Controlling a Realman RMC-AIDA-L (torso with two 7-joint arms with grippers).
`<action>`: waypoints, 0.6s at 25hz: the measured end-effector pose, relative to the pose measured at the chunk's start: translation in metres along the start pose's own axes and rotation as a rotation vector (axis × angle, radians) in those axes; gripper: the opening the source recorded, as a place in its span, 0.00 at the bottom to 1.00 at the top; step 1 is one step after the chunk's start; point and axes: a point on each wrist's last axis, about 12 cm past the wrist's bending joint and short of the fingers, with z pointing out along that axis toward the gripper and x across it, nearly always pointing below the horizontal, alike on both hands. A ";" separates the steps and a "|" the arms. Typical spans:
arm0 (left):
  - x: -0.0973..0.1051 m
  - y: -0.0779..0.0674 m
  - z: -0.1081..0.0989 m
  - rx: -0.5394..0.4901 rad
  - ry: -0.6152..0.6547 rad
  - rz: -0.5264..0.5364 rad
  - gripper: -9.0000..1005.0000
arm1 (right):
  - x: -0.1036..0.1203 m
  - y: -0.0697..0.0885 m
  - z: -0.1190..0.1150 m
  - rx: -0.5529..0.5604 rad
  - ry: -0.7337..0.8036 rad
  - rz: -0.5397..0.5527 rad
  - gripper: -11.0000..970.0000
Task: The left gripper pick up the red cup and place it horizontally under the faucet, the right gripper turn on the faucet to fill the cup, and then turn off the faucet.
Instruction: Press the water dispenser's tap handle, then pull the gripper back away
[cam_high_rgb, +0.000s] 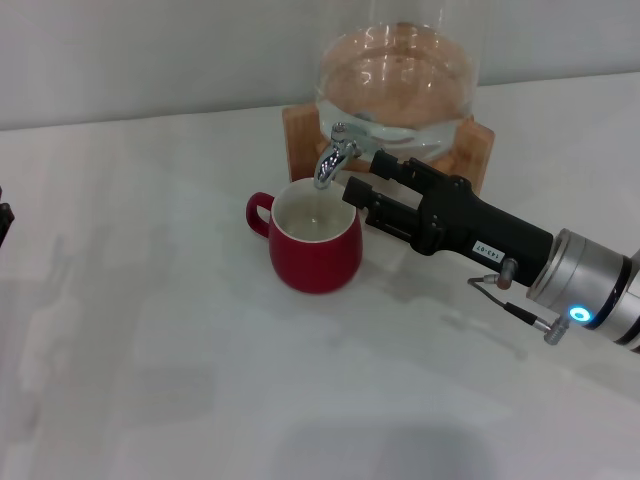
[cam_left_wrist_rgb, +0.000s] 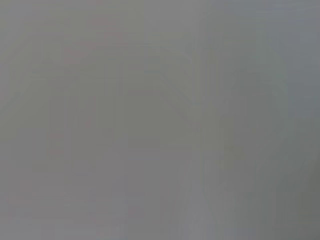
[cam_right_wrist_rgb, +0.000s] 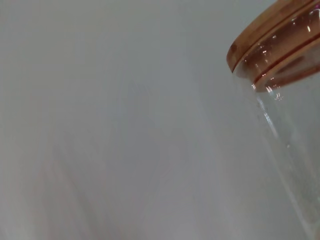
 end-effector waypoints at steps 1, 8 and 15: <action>0.000 0.000 0.000 0.000 0.000 0.000 0.88 | 0.000 0.000 0.000 0.000 0.000 0.000 0.75; 0.000 0.000 0.000 0.002 0.001 0.000 0.88 | -0.001 -0.001 -0.001 0.003 -0.001 -0.002 0.75; 0.001 -0.001 -0.001 0.001 0.004 -0.001 0.88 | -0.002 -0.002 -0.002 0.012 -0.008 -0.003 0.75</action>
